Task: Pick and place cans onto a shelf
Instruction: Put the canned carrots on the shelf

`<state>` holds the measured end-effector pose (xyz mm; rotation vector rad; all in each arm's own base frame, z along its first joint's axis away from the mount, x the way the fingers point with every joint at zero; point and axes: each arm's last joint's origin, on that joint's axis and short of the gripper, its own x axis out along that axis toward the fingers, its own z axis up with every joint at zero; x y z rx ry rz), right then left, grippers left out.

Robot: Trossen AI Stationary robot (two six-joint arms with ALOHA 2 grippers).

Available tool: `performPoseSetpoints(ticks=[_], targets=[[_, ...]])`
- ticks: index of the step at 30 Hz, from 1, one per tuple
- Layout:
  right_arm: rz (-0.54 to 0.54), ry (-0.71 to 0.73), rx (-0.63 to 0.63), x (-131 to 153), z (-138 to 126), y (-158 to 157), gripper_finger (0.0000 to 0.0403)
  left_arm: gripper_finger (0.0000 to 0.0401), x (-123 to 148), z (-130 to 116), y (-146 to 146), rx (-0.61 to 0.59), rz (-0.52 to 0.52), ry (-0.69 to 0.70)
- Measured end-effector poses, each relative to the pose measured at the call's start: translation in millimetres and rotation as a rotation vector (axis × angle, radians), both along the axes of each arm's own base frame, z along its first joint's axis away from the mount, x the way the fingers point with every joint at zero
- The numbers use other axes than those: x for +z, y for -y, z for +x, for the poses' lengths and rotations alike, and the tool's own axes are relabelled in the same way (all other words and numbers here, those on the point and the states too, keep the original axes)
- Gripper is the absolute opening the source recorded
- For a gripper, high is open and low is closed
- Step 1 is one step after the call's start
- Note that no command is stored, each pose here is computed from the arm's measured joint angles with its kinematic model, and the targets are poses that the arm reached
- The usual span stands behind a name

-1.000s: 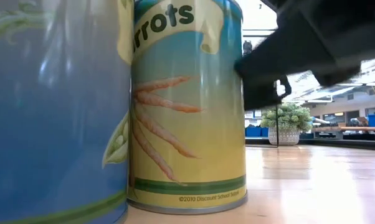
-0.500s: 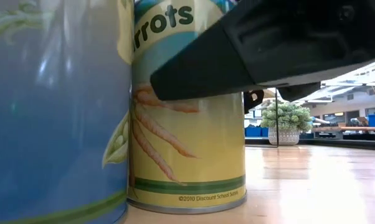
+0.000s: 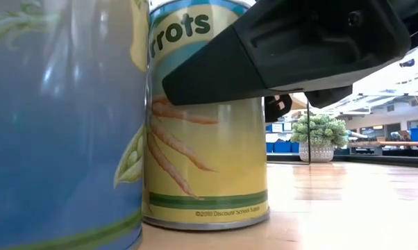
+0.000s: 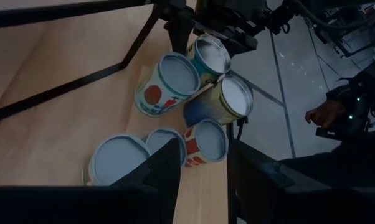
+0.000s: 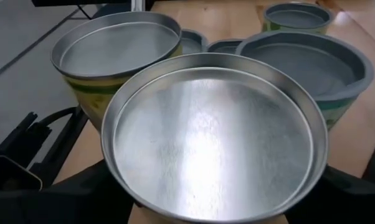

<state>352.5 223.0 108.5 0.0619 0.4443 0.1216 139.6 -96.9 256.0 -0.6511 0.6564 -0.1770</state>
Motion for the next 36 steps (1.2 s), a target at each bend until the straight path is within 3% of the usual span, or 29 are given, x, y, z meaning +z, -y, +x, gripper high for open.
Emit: performPoseSetpoints(ticks=[12, 21, 36], targets=[[-0.007, -0.055, -0.03, 18, -9, 6, 0.032, 0.0142, 0, 0, 0, -0.005, -0.01, -0.004], [0.056, -0.076, -0.062, 29, -37, 19, 0.032, 0.0142, 0, 0, 0, -0.005, -0.011, -0.003], [0.023, -0.144, -0.096, 68, -70, 38, 0.032, 0.0142, 2, 4, -4, 0.055, 0.005, 0.026]])
